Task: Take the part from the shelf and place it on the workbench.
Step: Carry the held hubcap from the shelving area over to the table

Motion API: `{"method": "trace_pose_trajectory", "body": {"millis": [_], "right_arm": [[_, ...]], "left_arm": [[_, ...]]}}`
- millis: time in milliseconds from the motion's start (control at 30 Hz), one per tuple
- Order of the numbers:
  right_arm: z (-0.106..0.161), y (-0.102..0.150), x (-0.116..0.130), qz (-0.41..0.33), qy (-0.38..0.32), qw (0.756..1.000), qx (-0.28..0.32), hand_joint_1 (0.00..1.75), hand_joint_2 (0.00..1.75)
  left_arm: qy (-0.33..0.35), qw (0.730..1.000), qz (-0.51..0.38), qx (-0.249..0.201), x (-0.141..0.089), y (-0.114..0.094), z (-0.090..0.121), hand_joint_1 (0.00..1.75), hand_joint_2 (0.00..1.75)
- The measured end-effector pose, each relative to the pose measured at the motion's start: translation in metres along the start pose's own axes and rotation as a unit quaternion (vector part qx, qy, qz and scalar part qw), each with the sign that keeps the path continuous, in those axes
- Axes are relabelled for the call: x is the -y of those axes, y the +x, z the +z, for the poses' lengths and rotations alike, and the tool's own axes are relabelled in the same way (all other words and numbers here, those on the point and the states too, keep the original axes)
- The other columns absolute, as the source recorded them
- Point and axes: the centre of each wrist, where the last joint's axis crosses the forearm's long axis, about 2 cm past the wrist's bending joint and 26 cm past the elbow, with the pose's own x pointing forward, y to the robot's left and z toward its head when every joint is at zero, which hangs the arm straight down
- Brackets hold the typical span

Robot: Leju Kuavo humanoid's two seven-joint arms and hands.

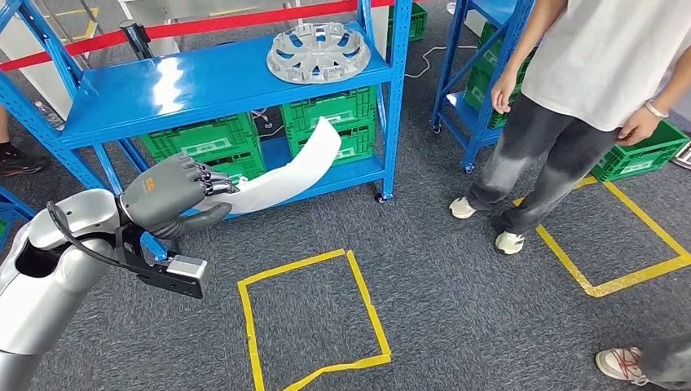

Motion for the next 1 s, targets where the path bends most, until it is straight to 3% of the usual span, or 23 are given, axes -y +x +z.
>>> {"method": "trace_pose_trajectory", "body": {"millis": [300, 633, 1000], "right_arm": [[0.000, 0.000, 0.000, 0.003, 0.001, 1.000, 0.000, 0.00, 0.00], [0.000, -0.004, 0.000, 0.009, 0.000, 1.000, -0.004, 0.00, 0.00], [0.000, 0.002, -0.001, 0.009, 0.003, 1.000, 0.002, 0.00, 0.00]], "left_arm": [[0.000, 1.000, 0.001, -0.002, -0.003, -0.002, 0.003, 1.75, 1.75], [-0.010, 1.000, 0.009, -0.011, 0.009, 0.001, 0.017, 1.75, 1.75], [-0.019, 1.000, 0.012, -0.016, -0.008, -0.005, 0.016, 1.75, 1.75]]}}
